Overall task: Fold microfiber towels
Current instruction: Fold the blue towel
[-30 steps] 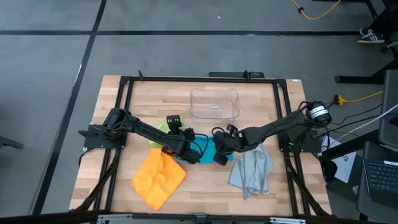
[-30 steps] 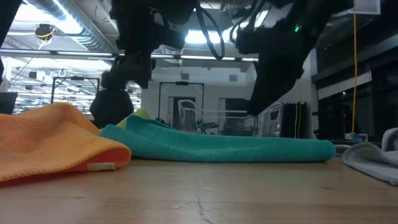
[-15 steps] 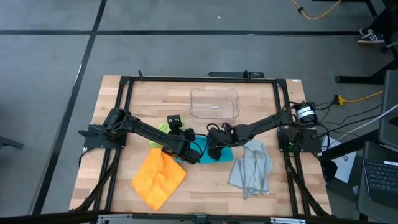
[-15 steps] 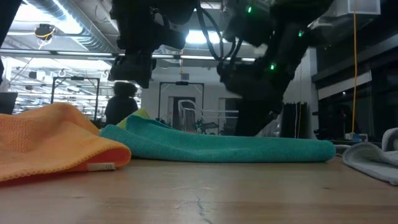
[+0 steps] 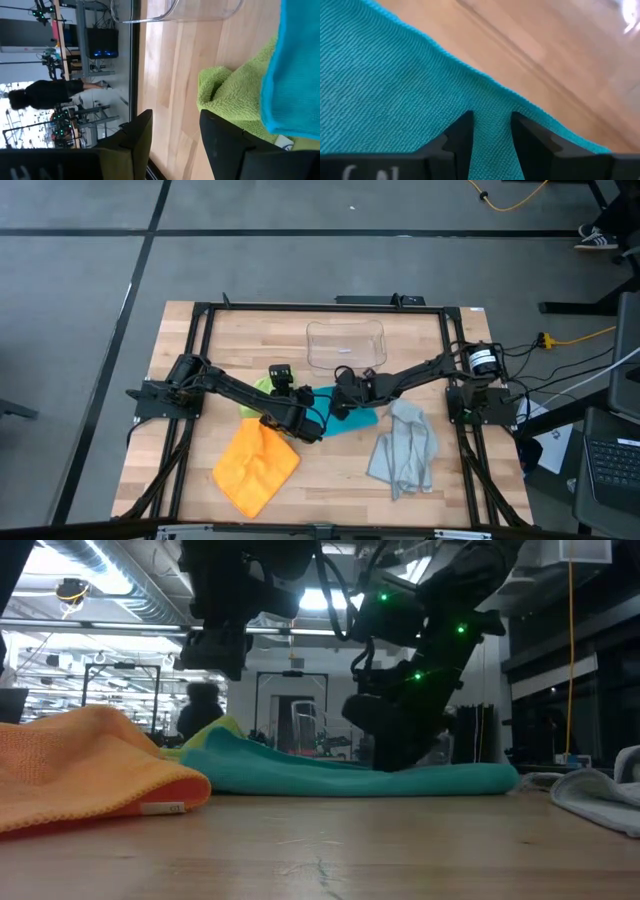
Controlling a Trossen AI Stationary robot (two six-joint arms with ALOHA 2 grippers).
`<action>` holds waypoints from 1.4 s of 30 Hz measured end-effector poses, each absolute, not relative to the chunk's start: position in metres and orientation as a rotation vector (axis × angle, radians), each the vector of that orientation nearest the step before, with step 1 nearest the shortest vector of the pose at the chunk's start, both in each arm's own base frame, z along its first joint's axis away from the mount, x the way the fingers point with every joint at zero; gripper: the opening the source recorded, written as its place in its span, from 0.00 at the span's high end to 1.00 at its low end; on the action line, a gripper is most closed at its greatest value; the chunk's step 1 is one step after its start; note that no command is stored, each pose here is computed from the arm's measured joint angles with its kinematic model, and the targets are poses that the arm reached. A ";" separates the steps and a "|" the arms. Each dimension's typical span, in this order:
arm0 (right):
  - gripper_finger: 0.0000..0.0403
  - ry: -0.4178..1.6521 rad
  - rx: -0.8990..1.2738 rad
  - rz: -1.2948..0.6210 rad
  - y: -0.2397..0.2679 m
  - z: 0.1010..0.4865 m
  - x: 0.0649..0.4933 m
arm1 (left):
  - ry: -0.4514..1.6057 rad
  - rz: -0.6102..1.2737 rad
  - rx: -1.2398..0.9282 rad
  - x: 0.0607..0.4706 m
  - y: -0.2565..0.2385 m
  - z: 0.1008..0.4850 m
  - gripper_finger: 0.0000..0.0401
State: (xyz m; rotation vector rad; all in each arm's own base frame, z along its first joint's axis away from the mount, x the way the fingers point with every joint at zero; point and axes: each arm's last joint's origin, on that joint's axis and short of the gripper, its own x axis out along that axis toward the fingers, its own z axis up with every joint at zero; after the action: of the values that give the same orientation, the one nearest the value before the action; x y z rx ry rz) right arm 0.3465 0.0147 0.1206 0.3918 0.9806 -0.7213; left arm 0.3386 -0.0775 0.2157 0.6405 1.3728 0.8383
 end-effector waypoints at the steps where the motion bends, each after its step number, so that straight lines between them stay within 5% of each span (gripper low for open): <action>1: 0.66 0.985 0.399 -0.709 0.016 0.121 0.347 | 1.372 0.839 0.641 0.339 -0.078 0.216 0.61; 20: 0.66 0.952 0.340 -0.533 0.048 0.157 0.370 | 1.365 0.841 0.632 0.339 -0.078 0.216 0.61; 30: 0.66 1.151 0.292 -0.428 0.092 0.151 0.346 | 1.350 0.840 0.620 0.340 -0.079 0.215 0.61; 42: 0.66 1.155 0.198 -0.383 0.132 0.150 0.330 | 1.352 0.839 0.622 0.340 -0.079 0.215 0.61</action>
State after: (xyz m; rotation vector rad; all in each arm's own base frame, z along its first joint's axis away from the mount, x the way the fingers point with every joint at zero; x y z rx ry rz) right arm 0.3300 0.1317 0.1500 0.1979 1.1551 -0.3830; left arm 0.3403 -0.0786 0.2150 0.6221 1.3523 0.8386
